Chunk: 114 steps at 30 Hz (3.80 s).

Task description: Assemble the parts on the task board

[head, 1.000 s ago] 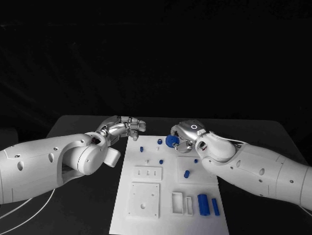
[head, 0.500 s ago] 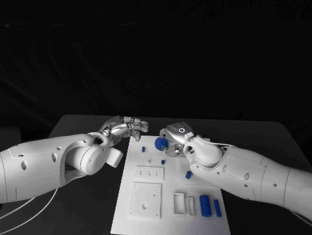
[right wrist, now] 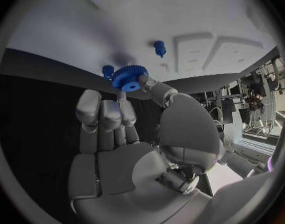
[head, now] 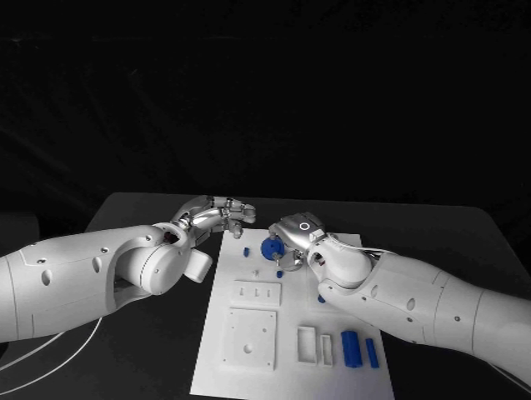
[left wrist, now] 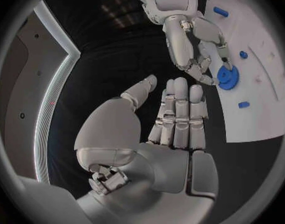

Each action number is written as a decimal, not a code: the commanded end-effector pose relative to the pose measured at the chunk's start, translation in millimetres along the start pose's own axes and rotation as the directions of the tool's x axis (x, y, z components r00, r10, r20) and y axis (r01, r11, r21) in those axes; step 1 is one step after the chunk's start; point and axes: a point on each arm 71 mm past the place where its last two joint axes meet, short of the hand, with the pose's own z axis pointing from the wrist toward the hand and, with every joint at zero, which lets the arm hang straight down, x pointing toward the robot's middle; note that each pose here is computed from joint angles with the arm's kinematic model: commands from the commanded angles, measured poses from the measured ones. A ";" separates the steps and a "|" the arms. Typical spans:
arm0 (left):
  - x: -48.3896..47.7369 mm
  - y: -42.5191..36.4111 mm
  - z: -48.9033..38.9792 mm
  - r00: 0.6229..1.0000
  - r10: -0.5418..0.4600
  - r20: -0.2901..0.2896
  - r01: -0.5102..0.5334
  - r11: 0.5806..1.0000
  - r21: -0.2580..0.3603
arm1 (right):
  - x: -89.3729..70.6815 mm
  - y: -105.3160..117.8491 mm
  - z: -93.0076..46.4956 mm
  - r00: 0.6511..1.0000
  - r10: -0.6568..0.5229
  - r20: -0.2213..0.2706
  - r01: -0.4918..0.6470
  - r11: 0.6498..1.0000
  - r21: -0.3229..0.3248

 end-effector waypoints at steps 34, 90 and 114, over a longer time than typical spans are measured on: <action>4.9 -1.4 1.8 1.000 -0.003 -0.014 0.003 1.000 0.001 | 15.5 5.9 6.0 0.997 0.005 -0.078 -0.004 1.000 0.012; -9.9 -0.7 -2.5 1.000 0.006 0.021 -0.007 1.000 0.009 | -47.1 -93.1 -33.9 0.887 0.453 0.085 -0.459 0.886 0.064; -18.8 7.4 0.3 1.000 0.001 0.029 -0.001 1.000 0.003 | 1.4 -188.8 -93.1 0.858 0.512 -0.047 -0.489 0.840 0.237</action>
